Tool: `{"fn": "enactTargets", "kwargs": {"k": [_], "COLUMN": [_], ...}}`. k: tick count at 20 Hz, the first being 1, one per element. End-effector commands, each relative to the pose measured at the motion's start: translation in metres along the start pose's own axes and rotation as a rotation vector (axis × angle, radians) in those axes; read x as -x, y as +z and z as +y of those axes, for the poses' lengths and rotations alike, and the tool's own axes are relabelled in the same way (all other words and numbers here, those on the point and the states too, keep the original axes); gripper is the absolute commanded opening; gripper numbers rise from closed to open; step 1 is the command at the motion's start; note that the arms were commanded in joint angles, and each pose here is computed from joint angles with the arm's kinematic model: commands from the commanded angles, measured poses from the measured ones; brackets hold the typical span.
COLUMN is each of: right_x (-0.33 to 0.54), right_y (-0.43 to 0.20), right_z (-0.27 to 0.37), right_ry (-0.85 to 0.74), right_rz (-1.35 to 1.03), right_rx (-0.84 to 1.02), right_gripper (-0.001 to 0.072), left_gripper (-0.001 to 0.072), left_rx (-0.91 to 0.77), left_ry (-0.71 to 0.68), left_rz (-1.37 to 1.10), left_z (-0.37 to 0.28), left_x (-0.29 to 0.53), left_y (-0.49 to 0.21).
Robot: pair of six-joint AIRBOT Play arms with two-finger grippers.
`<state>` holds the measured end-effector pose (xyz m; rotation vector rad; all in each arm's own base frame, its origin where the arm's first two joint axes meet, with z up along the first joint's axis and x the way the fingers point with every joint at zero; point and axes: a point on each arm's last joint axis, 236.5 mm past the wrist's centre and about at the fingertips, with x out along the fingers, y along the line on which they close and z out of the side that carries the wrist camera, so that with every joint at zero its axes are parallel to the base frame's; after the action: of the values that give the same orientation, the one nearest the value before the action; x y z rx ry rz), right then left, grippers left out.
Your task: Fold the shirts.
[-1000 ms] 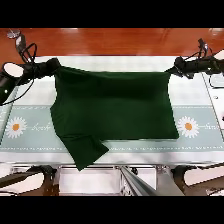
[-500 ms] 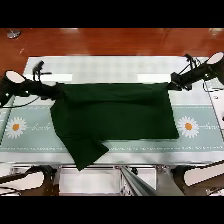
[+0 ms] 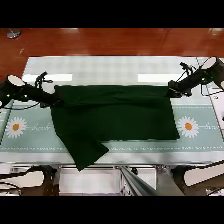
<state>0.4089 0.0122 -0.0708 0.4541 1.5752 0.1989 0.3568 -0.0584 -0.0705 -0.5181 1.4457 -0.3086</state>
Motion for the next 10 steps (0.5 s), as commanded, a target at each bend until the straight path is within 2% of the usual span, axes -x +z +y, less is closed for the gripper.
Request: {"fn": "enactTargets", "kwargs": {"k": [1,3,4,5,6,7,10], "right_x": [0.0,-0.001,-0.001,-0.001,0.0,0.005,0.038], "right_y": [0.005,0.007,0.008,0.007,0.001,-0.005,-0.031], "right_z": [-0.002,-0.009,-0.008,-0.008,-0.006,-0.008,-0.037], "right_ry": [-0.015,-0.04,-0.039,-0.036,-0.03,-0.035,-0.127], "right_rz": [-0.02,-0.03,-0.031,-0.028,-0.007,0.02,0.054], "right_rx": [-0.013,-0.038,-0.05,-0.069,-0.058,-0.053,-0.04], "right_gripper": [0.0034,0.0034,0.0071,0.0323,0.0629,0.0618,0.0618], "left_gripper": [0.0015,0.0017,0.0026,0.0215,0.0646,0.0702,0.0702], "left_rx": [0.014,0.012,0.004,-0.004,-0.01,-0.007,0.037], "left_ry": [-0.011,-0.015,-0.016,-0.017,-0.017,-0.015,-0.012], "left_rz": [0.02,0.025,0.033,0.041,0.052,0.071,0.161], "left_z": [0.004,0.001,-0.002,-0.005,-0.006,-0.004,0.007], "left_x": [0.007,0.005,0.004,0.003,0.003,0.004,0.017], "left_y": [-0.003,-0.004,-0.006,-0.008,-0.01,-0.014,-0.042]}}
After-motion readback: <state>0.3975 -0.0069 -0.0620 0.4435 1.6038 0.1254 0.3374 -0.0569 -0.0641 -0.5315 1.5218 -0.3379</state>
